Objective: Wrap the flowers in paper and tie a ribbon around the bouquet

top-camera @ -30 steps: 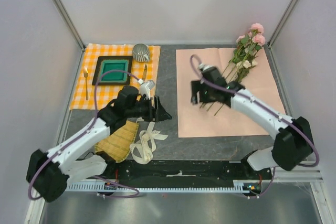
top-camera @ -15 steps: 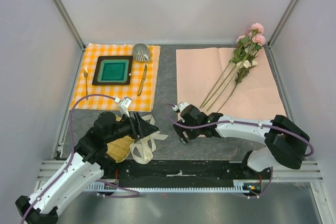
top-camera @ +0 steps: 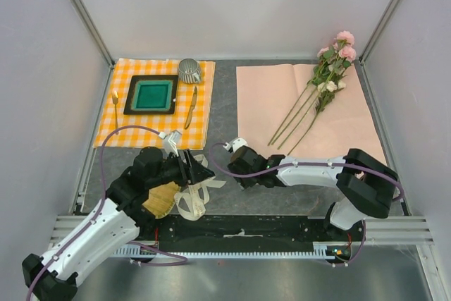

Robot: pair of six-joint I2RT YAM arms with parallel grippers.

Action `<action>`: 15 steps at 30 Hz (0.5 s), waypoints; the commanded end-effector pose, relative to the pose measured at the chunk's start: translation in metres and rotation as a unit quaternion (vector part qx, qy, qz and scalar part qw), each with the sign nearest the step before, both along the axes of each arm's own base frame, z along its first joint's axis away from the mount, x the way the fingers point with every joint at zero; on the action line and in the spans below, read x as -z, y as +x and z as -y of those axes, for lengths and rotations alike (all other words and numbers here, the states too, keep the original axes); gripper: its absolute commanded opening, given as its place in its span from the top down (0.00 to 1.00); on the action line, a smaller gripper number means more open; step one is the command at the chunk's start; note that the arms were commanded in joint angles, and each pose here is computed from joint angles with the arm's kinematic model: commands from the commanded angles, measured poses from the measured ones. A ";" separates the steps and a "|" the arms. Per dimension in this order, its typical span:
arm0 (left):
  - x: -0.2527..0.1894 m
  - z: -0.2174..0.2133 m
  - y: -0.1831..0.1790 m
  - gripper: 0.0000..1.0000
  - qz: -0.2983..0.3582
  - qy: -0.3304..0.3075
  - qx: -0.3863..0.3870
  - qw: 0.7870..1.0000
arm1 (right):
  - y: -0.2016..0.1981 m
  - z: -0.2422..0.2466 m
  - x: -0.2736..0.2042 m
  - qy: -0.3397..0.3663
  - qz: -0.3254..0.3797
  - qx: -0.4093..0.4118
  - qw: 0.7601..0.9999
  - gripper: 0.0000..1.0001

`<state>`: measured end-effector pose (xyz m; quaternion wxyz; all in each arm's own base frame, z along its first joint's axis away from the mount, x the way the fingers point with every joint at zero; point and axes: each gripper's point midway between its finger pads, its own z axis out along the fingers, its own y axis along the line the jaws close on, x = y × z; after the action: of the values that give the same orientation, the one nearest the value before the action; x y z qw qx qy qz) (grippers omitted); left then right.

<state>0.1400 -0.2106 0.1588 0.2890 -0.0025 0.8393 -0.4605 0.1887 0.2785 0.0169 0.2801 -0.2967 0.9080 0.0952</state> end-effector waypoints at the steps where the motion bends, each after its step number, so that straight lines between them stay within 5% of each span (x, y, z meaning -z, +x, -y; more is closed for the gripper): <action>1: -0.008 0.009 0.007 0.32 -0.003 -0.021 0.001 1.000 | 0.008 0.027 0.010 -0.049 0.023 0.055 0.997 0.43; 8: 0.010 0.025 0.026 0.33 -0.052 -0.042 -0.023 0.997 | 0.016 0.019 -0.010 -0.031 0.050 0.039 0.997 0.71; 15: 0.038 0.052 0.062 0.26 -0.167 -0.056 -0.079 0.981 | 0.022 0.021 -0.027 -0.013 0.054 0.045 0.997 0.79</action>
<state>0.1729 -0.2387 0.1049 0.1931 -0.1034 0.8720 -0.4377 0.2008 0.2600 0.0235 0.3045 -0.2737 0.9110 0.0500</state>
